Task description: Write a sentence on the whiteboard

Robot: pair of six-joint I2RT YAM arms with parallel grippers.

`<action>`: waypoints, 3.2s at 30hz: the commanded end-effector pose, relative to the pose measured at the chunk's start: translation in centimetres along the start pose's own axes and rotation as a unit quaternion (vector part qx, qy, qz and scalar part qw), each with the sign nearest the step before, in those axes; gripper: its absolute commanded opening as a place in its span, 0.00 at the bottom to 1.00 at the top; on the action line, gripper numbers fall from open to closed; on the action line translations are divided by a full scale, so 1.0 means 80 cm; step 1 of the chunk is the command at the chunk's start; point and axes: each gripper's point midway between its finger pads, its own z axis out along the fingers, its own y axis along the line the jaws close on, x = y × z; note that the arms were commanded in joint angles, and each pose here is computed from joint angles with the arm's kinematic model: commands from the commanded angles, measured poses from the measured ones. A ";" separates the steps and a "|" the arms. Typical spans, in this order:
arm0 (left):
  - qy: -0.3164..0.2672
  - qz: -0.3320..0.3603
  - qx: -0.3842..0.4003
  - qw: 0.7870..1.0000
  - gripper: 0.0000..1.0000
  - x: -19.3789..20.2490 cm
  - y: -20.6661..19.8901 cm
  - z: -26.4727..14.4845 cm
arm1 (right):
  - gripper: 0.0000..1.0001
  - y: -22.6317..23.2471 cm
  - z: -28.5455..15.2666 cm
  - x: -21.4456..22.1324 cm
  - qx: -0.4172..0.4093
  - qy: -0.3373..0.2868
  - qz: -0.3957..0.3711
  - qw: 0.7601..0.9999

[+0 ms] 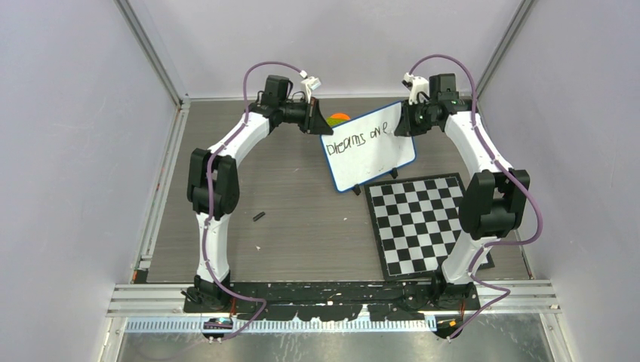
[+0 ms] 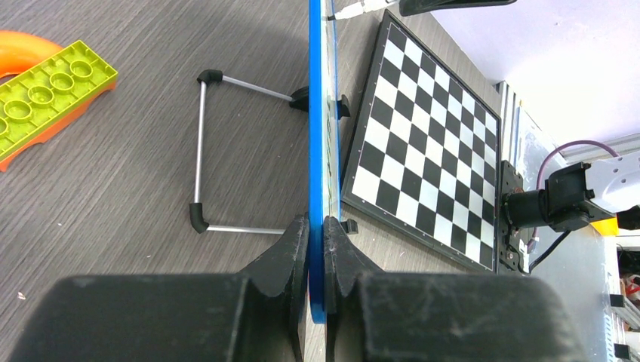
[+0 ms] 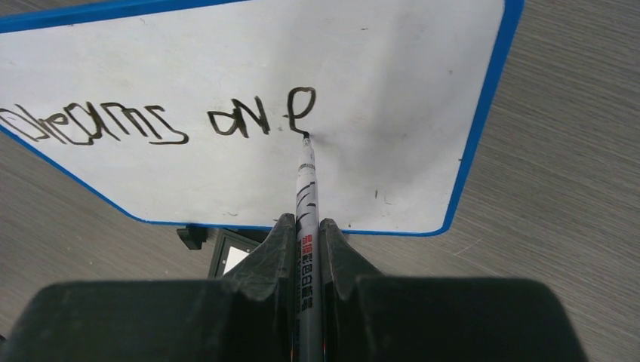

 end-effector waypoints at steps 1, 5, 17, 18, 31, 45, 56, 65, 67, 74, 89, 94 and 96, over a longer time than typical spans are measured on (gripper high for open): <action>0.058 -0.035 0.027 0.997 0.00 0.051 -0.011 0.031 | 0.00 -0.019 -0.017 -0.029 0.040 -0.031 -0.026 0.998; 0.058 -0.032 0.027 0.997 0.00 0.049 -0.011 0.031 | 0.00 -0.018 -0.018 -0.035 0.036 -0.030 -0.026 0.999; 0.079 -0.023 0.023 0.996 0.00 0.039 -0.007 0.030 | 0.00 0.076 -0.056 -0.022 -0.093 -0.025 -0.049 0.994; 0.081 -0.022 0.022 0.996 0.00 0.038 -0.007 0.031 | 0.00 0.085 -0.058 -0.017 -0.104 -0.020 -0.051 0.993; 0.083 -0.011 0.014 0.996 0.45 0.024 -0.006 0.018 | 0.00 0.152 -0.060 0.021 -0.170 -0.008 -0.039 0.985; 0.064 -0.059 0.002 0.996 0.65 0.052 -0.003 -0.013 | 0.00 0.174 -0.038 0.050 -0.168 -0.024 -0.041 0.985; 0.051 -0.076 0.039 0.995 0.61 0.053 -0.011 0.004 | 0.00 0.185 0.007 0.056 -0.134 -0.026 -0.093 0.986; 0.054 -0.075 0.048 0.995 0.47 0.057 -0.016 0.018 | 0.00 0.188 0.020 0.065 -0.136 -0.022 -0.095 0.986; 0.055 -0.078 0.048 0.994 0.40 0.059 -0.016 0.018 | 0.00 0.190 0.018 0.068 -0.143 -0.020 -0.097 0.985; 0.058 -0.077 0.049 0.994 0.18 0.063 -0.015 0.022 | 0.00 0.191 0.024 0.078 -0.151 -0.013 -0.109 0.982; 0.071 -0.070 0.043 0.994 0.00 0.072 -0.010 0.021 | 0.00 0.193 0.024 0.075 -0.161 -0.010 -0.127 0.979; 0.077 -0.074 0.042 0.993 0.00 0.077 -0.009 0.022 | 0.00 0.190 0.028 0.075 -0.155 -0.010 -0.126 0.980; 0.077 -0.073 0.042 0.993 0.00 0.077 -0.009 0.021 | 0.00 0.188 0.031 0.074 -0.150 -0.012 -0.122 0.981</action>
